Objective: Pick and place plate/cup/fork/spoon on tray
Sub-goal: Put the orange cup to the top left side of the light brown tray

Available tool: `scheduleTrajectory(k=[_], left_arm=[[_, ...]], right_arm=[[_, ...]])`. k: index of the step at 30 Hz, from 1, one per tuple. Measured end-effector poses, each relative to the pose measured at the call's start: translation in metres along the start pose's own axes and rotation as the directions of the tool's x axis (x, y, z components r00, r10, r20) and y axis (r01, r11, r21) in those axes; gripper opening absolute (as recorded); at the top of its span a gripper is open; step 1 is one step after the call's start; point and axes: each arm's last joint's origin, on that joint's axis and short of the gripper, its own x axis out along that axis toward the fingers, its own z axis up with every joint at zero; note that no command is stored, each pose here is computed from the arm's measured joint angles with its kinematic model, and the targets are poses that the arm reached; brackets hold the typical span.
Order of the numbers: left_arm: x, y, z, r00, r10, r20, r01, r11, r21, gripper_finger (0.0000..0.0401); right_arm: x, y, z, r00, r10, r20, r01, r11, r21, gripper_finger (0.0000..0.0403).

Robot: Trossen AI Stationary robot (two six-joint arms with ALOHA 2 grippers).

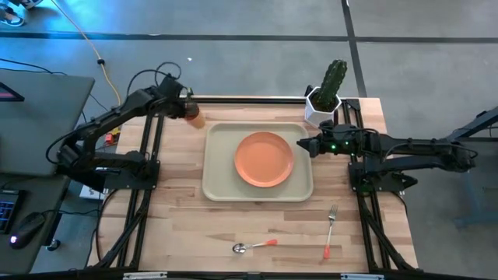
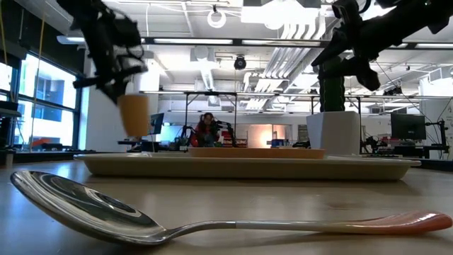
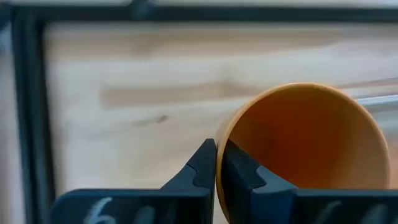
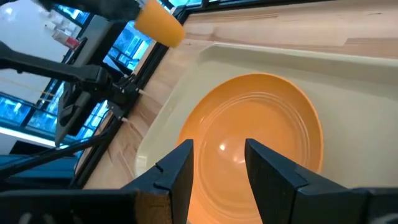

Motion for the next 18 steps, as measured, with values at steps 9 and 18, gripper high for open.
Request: scheduleTrajectory(k=[9, 18], left_arm=[[-0.022, -0.057, -0.001, 0.989, -0.130, 0.073, 0.112, 0.971, 0.210, 0.0002], [0.022, -0.095, -0.031, 0.996, -0.056, -0.070, 0.076, 0.939, 0.336, 0.0001]], right_arm=[[0.000, -0.001, 0.000, 0.998, -0.040, 0.039, 0.036, 0.996, 0.083, 0.0135], [-0.002, -0.003, -0.011, 0.994, -0.106, -0.007, 0.106, 0.983, 0.151, 0.0135]])
